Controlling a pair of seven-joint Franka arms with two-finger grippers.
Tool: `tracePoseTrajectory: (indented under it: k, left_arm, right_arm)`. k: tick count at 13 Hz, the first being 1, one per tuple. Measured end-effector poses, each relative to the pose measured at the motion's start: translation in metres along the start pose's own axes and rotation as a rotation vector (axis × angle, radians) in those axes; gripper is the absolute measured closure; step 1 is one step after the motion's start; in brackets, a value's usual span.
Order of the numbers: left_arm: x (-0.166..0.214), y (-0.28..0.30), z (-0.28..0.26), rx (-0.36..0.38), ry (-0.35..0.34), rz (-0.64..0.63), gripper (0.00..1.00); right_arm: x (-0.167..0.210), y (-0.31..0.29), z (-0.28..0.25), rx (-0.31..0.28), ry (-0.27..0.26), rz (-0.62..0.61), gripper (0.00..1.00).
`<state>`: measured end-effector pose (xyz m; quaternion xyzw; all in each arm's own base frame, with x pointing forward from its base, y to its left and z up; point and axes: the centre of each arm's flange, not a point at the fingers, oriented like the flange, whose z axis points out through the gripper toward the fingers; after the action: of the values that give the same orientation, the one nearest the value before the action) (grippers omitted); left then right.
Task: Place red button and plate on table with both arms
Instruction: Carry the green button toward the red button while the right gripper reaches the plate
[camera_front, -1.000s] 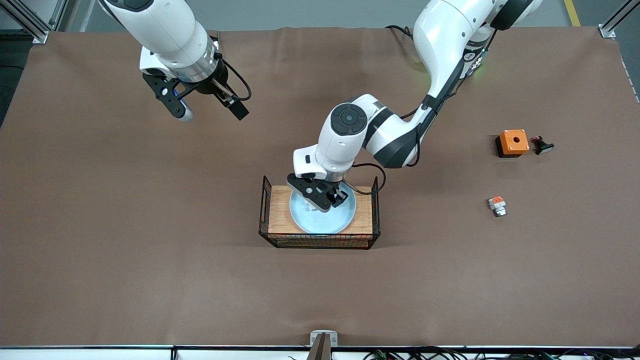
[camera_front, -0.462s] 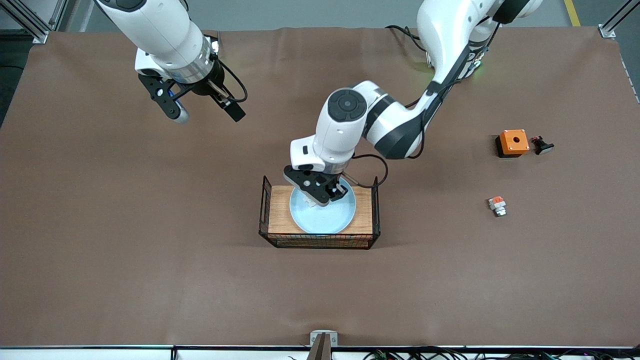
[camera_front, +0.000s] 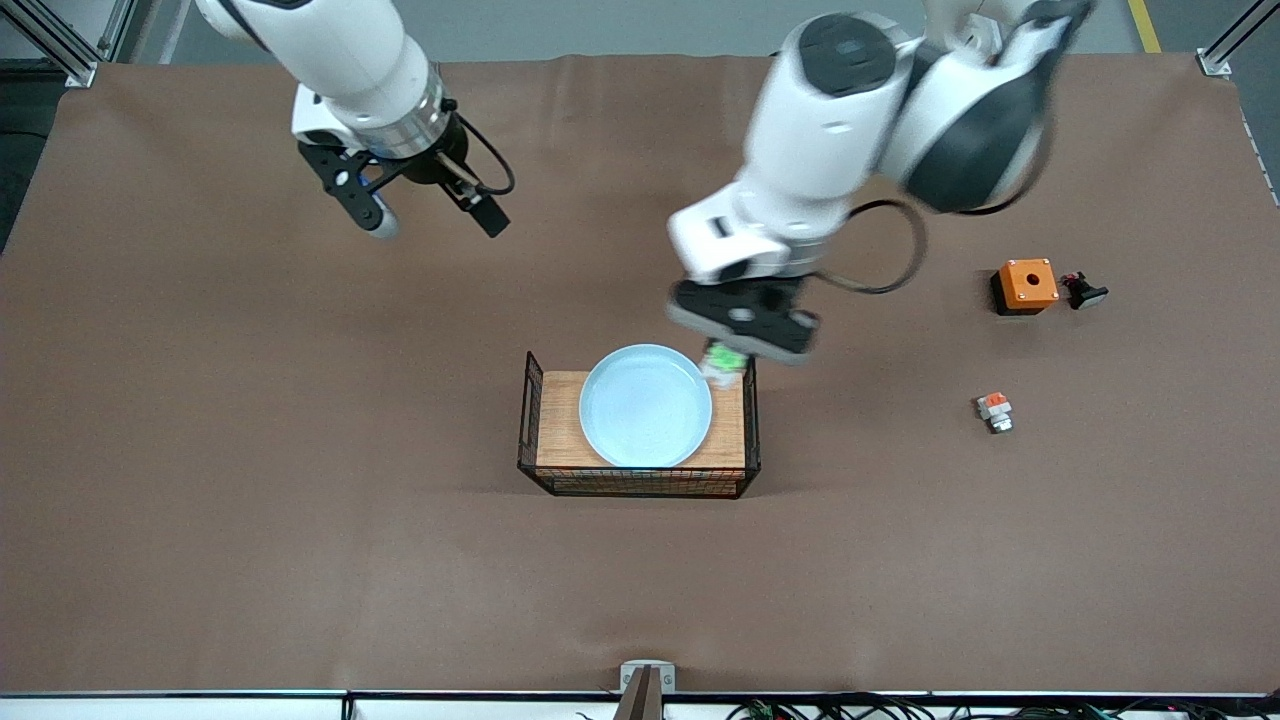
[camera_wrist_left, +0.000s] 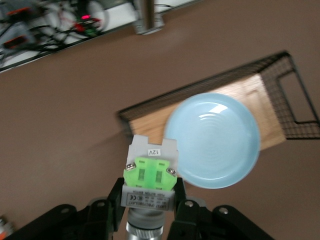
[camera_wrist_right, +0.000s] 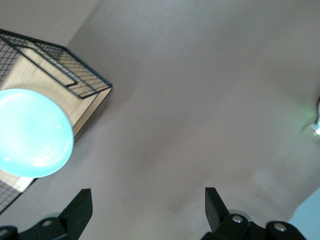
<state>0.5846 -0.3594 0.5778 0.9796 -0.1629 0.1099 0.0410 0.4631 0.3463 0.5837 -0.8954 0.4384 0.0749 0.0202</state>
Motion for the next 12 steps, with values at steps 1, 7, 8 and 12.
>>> tracePoseTrajectory:
  k: [1,7,8,12]
  left_arm:
    - [0.002,-0.041,-0.011,0.011,-0.009,-0.061,0.59]
    - [-0.025,-0.238,0.022,0.079,-0.201,-0.356,0.59]
    - [-0.036,-0.269,0.037,0.080,-0.237,-0.402,0.59]
    - [-0.081,-0.382,0.103,0.085,-0.299,-0.571,0.59]
  right_arm:
    - [-0.016,-0.007,0.008,0.015,0.000,0.030,0.00]
    - [-0.062,-0.065,0.080,0.108,-0.017,0.406,0.00]
    - [-0.063,-0.073,0.088,0.108,-0.019,0.424,0.00]
    - [-0.060,-0.108,0.106,0.119,-0.011,0.475,0.00]
